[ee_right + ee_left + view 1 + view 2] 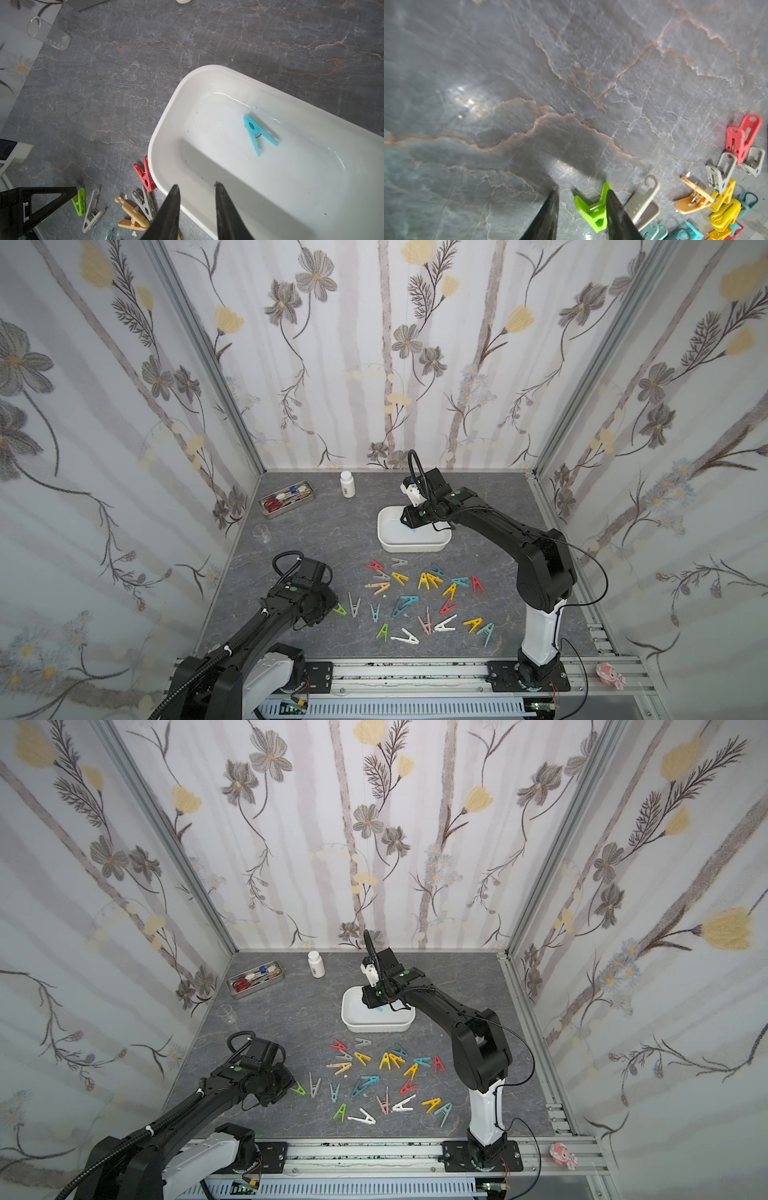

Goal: Put the clothespins into the storage box
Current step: Pick up the clothespin from the center of the board.

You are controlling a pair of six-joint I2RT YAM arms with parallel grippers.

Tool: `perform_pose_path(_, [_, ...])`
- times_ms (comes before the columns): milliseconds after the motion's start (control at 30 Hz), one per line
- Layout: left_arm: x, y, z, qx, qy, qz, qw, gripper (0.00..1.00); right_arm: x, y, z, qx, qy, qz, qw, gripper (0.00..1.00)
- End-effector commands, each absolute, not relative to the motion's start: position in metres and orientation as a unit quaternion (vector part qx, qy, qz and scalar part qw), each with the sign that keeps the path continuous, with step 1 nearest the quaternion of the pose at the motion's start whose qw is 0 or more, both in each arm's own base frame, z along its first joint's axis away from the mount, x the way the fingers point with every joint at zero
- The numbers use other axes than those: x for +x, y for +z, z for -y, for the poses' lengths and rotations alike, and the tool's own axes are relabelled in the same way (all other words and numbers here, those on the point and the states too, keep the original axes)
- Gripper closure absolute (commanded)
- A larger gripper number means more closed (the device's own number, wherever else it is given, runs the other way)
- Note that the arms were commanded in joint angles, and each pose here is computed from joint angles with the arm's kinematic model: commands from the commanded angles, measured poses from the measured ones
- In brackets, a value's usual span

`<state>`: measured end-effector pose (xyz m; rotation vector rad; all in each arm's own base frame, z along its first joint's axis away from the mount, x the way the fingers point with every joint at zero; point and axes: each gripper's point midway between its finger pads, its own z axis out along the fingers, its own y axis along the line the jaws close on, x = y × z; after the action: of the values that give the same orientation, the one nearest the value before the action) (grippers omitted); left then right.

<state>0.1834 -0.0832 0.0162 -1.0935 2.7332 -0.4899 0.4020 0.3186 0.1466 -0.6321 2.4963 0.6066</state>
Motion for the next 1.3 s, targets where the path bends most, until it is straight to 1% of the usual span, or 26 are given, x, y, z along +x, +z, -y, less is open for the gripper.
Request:
perform_pose_path(0, [0.181,0.011,0.083,-0.377,-0.159,-0.910,0.067,0.61,0.401,0.150,-0.325,-0.243,0.234,-0.907,0.251,0.69])
perform_pose_path(133, [0.177,0.006,0.081,-0.381,-0.151,-0.910,0.060,0.65,0.401,0.148,-0.324,-0.245,0.232,-0.907,0.251,0.69])
perform_pose_path(367, [0.170,0.000,0.080,-0.390,-0.149,-0.907,0.050,0.68,0.399,0.146,-0.323,-0.249,0.232,-0.907,0.248,0.70])
perform_pose_path(433, [0.168,-0.001,0.080,-0.391,-0.148,-0.907,0.047,0.71,0.399,0.146,-0.323,-0.250,0.232,-0.907,0.248,0.70])
perform_pose_path(667, [0.165,0.005,0.072,-0.395,-0.128,-0.908,0.054,0.71,0.397,0.143,-0.323,-0.253,0.231,-0.907,0.244,0.70])
perform_pose_path(700, [0.165,0.007,0.071,-0.396,-0.129,-0.907,0.060,0.69,0.397,0.144,-0.323,-0.253,0.232,-0.907,0.244,0.70])
perform_pose_path(767, [0.167,0.009,0.072,-0.395,-0.135,-0.906,0.064,0.68,0.396,0.144,-0.322,-0.254,0.231,-0.907,0.243,0.70])
perform_pose_path(867, [0.162,0.004,0.074,-0.393,-0.134,-0.908,0.049,0.69,0.394,0.142,-0.321,-0.255,0.231,-0.907,0.242,0.70])
perform_pose_path(933, [0.159,0.001,0.075,-0.390,-0.135,-0.910,0.045,0.70,0.394,0.142,-0.322,-0.257,0.231,-0.907,0.241,0.70])
perform_pose_path(1267, [0.162,-0.004,0.080,-0.378,-0.137,-0.915,0.033,0.72,0.390,0.137,-0.318,-0.258,0.225,-0.909,0.238,0.70])
